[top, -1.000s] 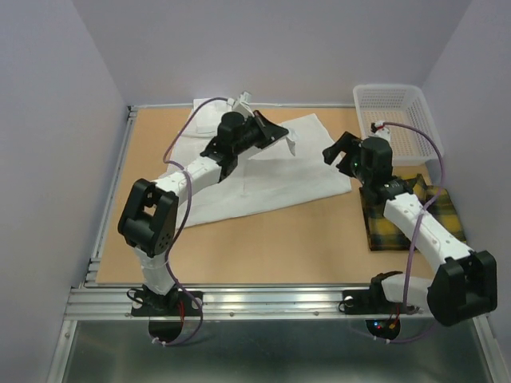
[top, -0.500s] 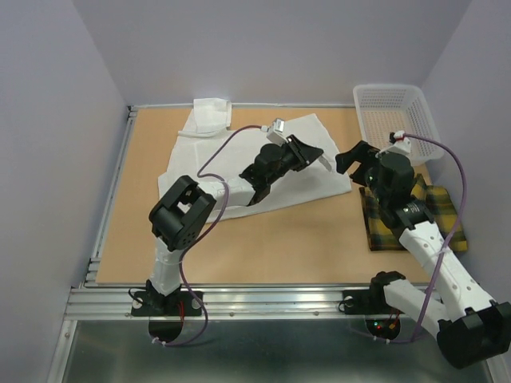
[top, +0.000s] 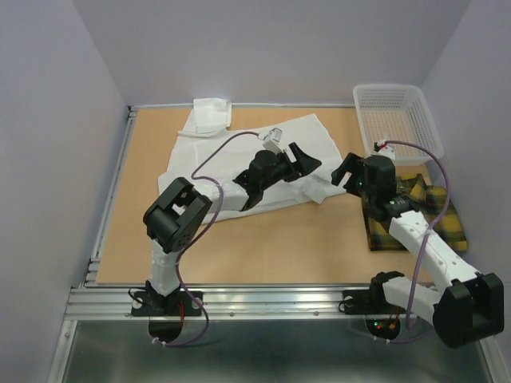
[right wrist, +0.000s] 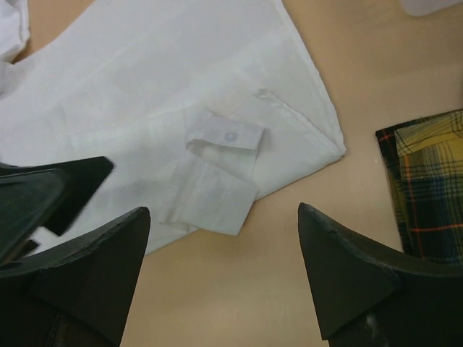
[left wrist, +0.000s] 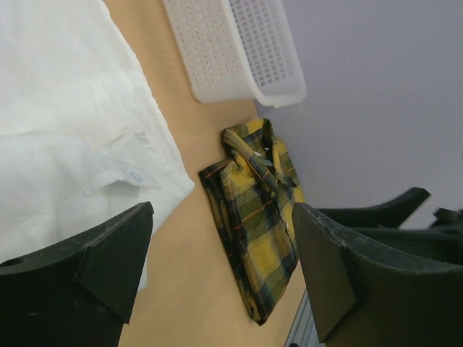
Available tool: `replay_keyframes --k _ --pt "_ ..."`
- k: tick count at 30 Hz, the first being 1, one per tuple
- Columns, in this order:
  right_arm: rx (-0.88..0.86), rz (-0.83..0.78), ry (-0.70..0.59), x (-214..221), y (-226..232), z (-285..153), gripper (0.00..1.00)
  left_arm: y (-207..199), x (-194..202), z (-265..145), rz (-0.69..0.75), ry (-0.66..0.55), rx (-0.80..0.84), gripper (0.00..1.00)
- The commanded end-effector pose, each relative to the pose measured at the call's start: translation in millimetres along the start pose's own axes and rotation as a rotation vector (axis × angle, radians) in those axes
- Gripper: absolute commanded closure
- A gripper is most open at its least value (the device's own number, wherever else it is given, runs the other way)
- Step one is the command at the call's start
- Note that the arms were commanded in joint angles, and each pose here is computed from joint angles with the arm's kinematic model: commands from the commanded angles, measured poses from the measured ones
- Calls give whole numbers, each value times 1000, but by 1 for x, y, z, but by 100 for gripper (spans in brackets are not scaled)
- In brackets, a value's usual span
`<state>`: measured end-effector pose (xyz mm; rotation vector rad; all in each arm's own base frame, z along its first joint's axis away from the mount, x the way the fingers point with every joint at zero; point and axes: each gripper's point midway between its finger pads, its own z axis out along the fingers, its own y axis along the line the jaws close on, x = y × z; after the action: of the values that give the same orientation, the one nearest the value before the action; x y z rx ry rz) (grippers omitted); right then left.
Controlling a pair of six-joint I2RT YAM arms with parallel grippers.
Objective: Fold and stack the long sleeve shirts
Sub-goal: Fold the shirt
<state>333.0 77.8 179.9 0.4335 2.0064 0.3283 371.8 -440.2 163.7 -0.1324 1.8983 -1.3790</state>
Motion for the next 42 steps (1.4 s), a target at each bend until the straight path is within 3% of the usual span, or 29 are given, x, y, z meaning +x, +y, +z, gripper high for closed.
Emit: replay_keyframes --k 1,4,6,7,10,14,18,33,42 --pt "32 8 30 -3 -1 15 14 -23 -51 -45 88 -65 -20 11" --pt "16 40 93 8 4 26 15 -14 -79 -75 120 -98 -120 11" --pt "30 46 129 15 2 37 17 25 -84 -102 142 -81 -299 11" --pt "29 49 144 18 2 40 19 19 -94 -118 157 -99 -318 11" --pt "52 77 169 19 -2 53 23 52 -97 -165 155 -101 -482 12" --pt "77 133 192 23 -4 68 25 103 -69 -218 77 -58 -627 12" --pt "72 180 215 28 0 81 25 130 -46 -242 1 -32 -689 12" --pt "107 337 218 43 1 114 22 159 -41 -278 -90 -115 -765 13" --pt "94 406 183 31 11 132 28 174 -57 -287 -120 -212 -765 14"
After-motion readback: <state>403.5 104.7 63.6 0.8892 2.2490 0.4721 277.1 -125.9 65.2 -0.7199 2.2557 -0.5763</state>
